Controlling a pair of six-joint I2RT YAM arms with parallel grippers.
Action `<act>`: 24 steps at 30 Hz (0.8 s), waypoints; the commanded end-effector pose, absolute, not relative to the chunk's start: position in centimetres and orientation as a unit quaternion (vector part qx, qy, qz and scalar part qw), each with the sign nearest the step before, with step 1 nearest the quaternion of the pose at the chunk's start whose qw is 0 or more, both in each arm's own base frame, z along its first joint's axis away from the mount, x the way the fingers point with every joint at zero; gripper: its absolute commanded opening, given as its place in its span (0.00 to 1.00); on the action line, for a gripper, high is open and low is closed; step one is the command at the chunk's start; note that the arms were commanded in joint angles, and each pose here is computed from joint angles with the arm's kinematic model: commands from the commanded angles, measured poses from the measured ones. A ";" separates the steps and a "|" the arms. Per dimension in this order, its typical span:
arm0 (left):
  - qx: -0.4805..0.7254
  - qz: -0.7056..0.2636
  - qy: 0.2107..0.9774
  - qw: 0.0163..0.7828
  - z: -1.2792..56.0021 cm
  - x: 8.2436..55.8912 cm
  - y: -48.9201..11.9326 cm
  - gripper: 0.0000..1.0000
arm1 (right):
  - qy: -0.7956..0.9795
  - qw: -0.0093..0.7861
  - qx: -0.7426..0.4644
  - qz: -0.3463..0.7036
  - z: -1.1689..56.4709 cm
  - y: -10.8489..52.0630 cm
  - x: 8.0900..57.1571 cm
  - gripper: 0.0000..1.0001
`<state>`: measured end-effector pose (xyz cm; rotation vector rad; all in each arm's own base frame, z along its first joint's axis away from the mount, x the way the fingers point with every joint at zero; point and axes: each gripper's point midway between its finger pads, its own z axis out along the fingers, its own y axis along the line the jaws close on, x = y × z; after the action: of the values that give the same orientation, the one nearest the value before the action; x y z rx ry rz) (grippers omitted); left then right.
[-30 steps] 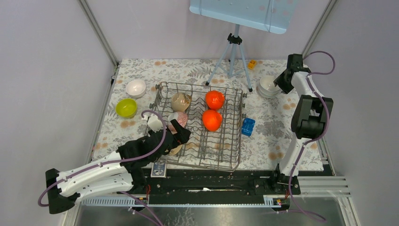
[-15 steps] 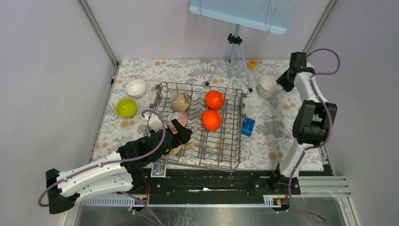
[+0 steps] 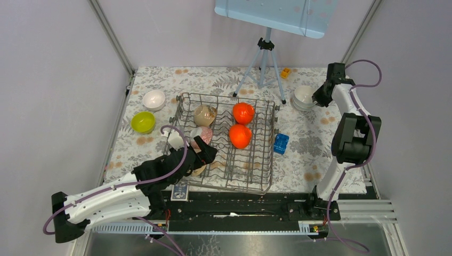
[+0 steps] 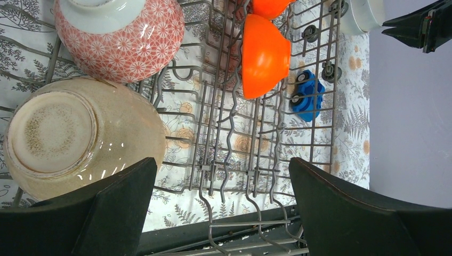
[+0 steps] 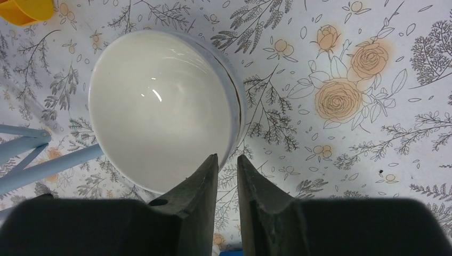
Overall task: Unload the bowls from the dish rack
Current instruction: Adjust the bowl in the bowl.
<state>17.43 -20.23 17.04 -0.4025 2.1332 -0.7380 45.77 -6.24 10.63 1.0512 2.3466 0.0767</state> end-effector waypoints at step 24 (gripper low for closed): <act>-0.163 -0.301 0.842 0.418 17.6 17.8 -20.6 0.99 | 0.883 0.269 0.383 0.024 9.4 -6.4 45.9 0.16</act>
<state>17.46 -20.27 16.84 -0.4002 2.1385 -0.7295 45.77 -6.24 10.15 1.0456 2.3599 0.0728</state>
